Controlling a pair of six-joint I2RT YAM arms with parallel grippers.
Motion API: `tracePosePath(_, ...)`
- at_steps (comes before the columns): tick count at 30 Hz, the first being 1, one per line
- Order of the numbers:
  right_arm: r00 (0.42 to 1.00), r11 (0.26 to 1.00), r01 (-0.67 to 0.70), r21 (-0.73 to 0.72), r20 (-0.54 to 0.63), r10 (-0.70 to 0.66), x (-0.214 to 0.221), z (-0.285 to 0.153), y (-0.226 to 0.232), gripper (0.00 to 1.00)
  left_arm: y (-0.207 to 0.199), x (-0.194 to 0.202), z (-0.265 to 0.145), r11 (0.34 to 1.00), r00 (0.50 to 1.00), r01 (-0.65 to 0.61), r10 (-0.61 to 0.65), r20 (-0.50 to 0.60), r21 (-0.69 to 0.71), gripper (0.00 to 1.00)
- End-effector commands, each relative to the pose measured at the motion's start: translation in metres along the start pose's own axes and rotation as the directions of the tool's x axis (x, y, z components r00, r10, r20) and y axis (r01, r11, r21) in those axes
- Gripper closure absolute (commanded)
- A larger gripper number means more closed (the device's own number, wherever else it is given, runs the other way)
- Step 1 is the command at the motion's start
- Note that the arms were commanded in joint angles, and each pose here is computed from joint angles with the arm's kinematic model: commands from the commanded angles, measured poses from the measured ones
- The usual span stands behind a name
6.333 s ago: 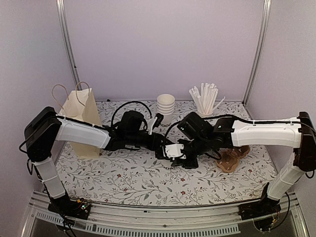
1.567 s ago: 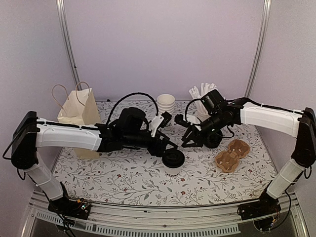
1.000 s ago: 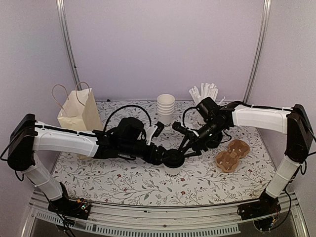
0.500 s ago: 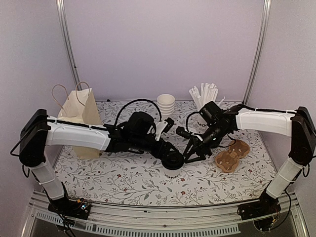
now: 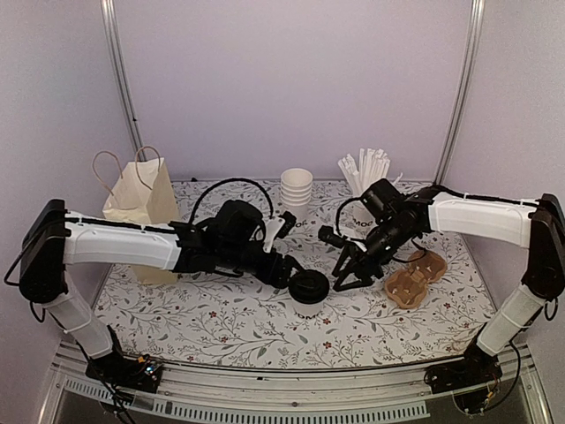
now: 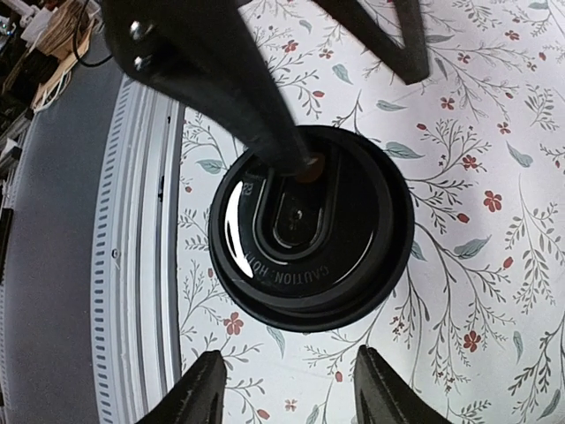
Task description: Pack the takeout coffee
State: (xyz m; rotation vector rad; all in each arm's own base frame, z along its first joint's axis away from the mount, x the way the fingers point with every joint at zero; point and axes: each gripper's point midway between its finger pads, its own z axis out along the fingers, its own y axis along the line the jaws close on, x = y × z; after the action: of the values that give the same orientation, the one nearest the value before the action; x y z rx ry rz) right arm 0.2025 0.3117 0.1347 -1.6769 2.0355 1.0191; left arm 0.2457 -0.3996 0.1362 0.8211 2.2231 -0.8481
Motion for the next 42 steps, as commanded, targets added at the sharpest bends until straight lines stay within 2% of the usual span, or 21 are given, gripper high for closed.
tracePosePath(1,0.998,0.997,0.05,0.051,0.041,-0.052,-0.023,-0.001,-0.02,0.43,0.0,0.027,-0.006,0.991,0.99,0.128,-0.126,-0.064,0.033,0.2)
tracePosePath(6,0.998,0.998,0.053,-0.043,0.03,-0.051,-0.02,0.015,-0.019,0.4,-0.007,0.025,0.004,0.987,0.991,0.129,-0.125,-0.051,0.091,0.2)
tracePosePath(10,0.999,0.995,0.043,-0.094,0.019,-0.042,-0.011,0.018,-0.009,0.41,0.001,0.021,0.014,0.993,0.995,0.095,-0.092,-0.049,0.069,0.22)
tracePosePath(20,1.0,0.997,0.019,-0.074,0.009,-0.018,0.007,0.004,0.012,0.44,0.025,-0.011,0.026,0.999,0.999,-0.042,0.041,0.006,0.035,0.23)
tracePosePath(29,0.999,0.998,0.026,-0.052,0.02,-0.025,0.006,-0.001,0.014,0.46,0.011,-0.033,0.011,0.992,0.993,-0.101,0.095,0.068,0.082,0.22)
tracePosePath(32,0.999,0.999,0.033,-0.024,0.043,-0.032,-0.006,-0.007,0.004,0.48,0.014,-0.037,-0.004,0.997,0.994,-0.063,0.059,0.087,0.041,0.21)
tracePosePath(36,0.996,0.999,0.033,-0.001,0.083,-0.033,-0.025,-0.015,-0.012,0.48,0.022,-0.032,-0.024,0.997,0.988,0.082,-0.081,0.131,0.003,0.2)
tracePosePath(39,0.993,0.997,0.062,0.035,0.101,-0.066,-0.038,-0.014,-0.026,0.4,0.021,-0.02,-0.028,0.981,0.971,0.19,-0.195,0.138,0.048,0.2)
tracePosePath(42,0.989,0.996,0.074,0.058,0.121,-0.08,-0.051,-0.012,-0.039,0.34,0.016,-0.007,-0.021,0.964,0.96,0.243,-0.255,0.119,0.104,0.2)
